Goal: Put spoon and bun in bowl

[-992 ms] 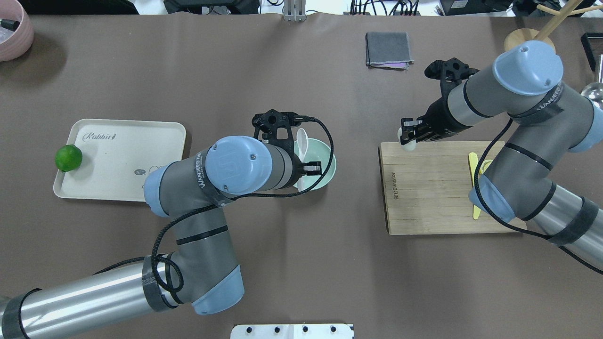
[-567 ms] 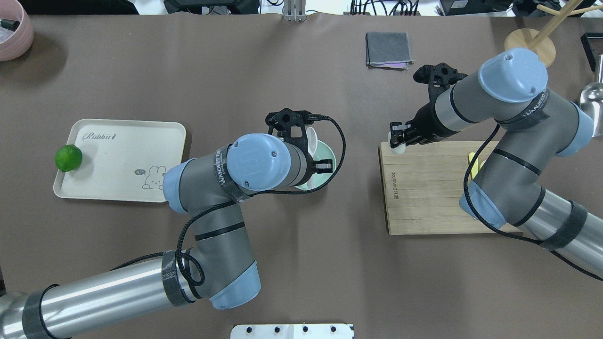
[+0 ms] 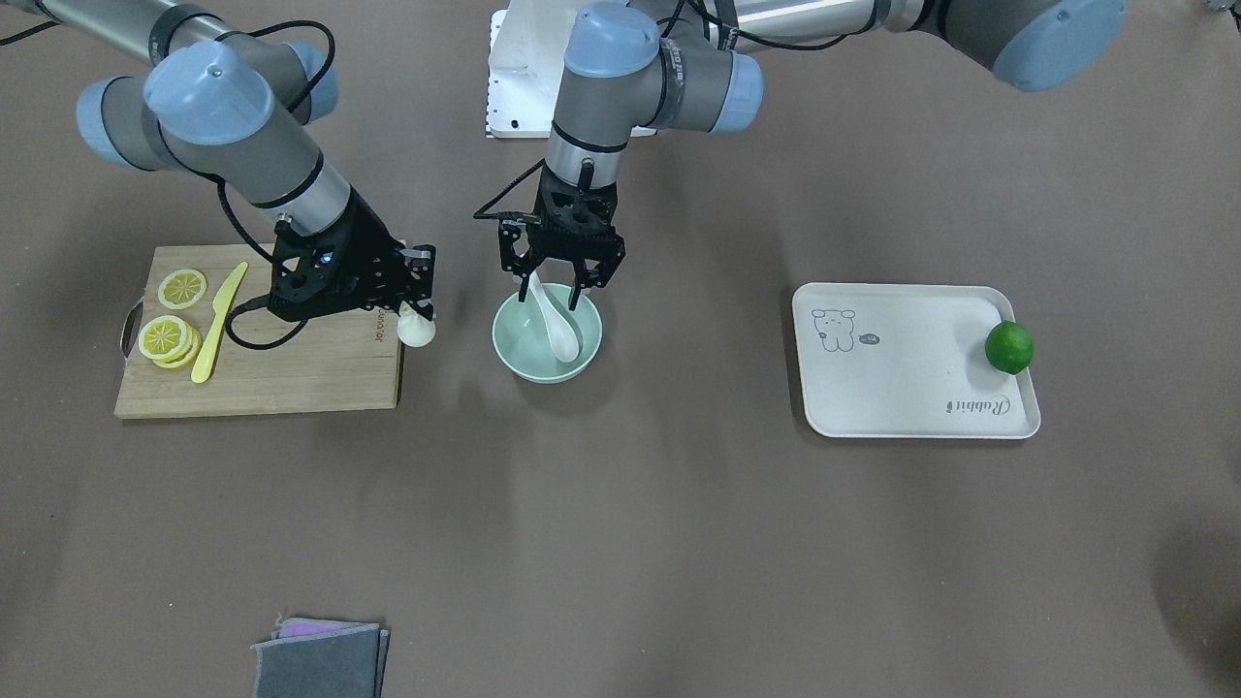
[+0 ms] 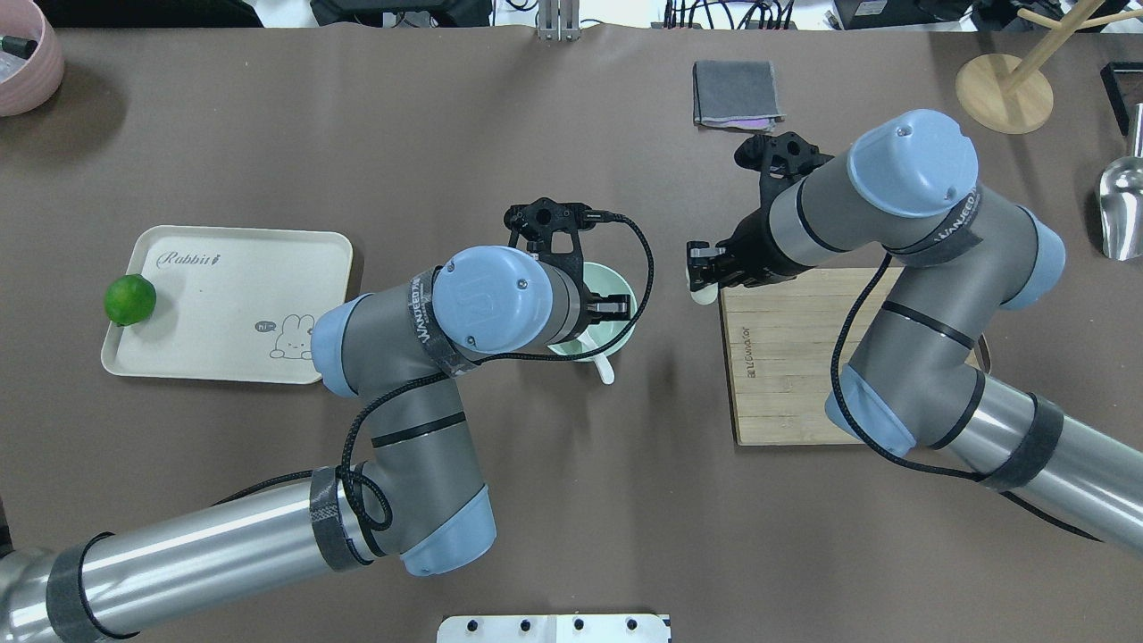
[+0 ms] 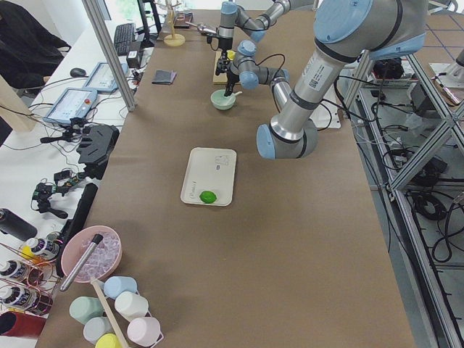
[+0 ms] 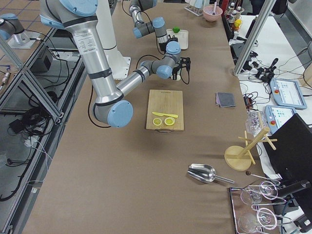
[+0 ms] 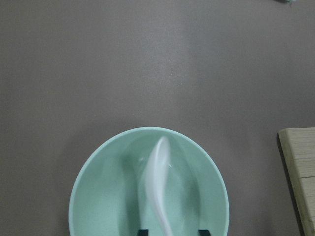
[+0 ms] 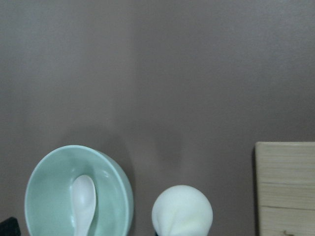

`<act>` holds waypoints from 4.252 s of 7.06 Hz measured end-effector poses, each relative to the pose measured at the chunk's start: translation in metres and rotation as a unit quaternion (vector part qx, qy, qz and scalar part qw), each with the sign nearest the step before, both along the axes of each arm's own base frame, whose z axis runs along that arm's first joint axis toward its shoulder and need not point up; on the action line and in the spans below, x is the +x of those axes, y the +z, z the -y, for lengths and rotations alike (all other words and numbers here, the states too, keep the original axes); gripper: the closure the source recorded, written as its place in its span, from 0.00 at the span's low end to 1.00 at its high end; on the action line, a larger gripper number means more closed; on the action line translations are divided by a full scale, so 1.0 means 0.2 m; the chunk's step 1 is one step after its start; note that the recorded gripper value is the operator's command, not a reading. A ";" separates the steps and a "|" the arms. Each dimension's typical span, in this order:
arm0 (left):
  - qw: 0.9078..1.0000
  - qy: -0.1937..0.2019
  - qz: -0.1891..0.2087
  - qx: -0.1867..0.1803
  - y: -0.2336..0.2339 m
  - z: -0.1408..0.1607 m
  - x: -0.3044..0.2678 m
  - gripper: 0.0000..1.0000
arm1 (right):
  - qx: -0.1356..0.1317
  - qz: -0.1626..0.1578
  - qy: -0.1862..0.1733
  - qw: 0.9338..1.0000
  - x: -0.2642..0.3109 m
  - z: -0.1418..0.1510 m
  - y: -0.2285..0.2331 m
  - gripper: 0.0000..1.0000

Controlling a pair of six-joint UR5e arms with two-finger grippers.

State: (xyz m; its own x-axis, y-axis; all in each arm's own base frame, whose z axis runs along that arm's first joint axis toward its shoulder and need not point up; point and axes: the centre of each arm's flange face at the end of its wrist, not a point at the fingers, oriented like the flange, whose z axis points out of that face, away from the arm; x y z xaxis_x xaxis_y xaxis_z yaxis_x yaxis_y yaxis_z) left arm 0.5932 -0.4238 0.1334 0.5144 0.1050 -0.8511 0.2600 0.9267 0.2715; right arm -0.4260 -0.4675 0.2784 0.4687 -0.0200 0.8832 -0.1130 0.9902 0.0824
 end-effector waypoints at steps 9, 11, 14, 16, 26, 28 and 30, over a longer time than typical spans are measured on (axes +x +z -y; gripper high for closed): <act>0.980 0.074 0.125 0.139 0.85 0.41 -1.29 0.02 | 0.016 -0.002 0.038 0.999 -0.59 -0.01 -0.45 0.00; 0.981 0.053 0.138 0.129 1.03 0.45 -1.46 0.02 | 0.019 -0.018 0.037 0.999 -0.49 0.00 -0.49 0.00; 0.981 0.043 0.138 0.132 1.11 0.46 -1.54 0.02 | 0.016 -0.069 0.023 0.997 -0.40 -0.03 -0.48 0.00; 0.981 0.042 0.135 0.136 1.10 0.45 -1.54 0.02 | 0.011 -0.094 0.019 0.995 -0.40 -0.04 -0.46 0.00; 0.983 0.042 0.178 -0.009 2.01 0.42 -3.23 0.02 | -0.004 -0.221 -0.071 0.973 2.02 0.15 1.38 0.00; 0.981 0.047 0.183 -0.034 2.16 0.37 -3.31 0.02 | -0.001 -0.193 -0.092 0.977 2.39 0.06 1.74 0.00; 0.980 0.052 0.182 -0.054 2.26 0.35 -3.31 0.02 | -0.014 -0.184 -0.079 0.980 2.57 -0.05 1.89 0.00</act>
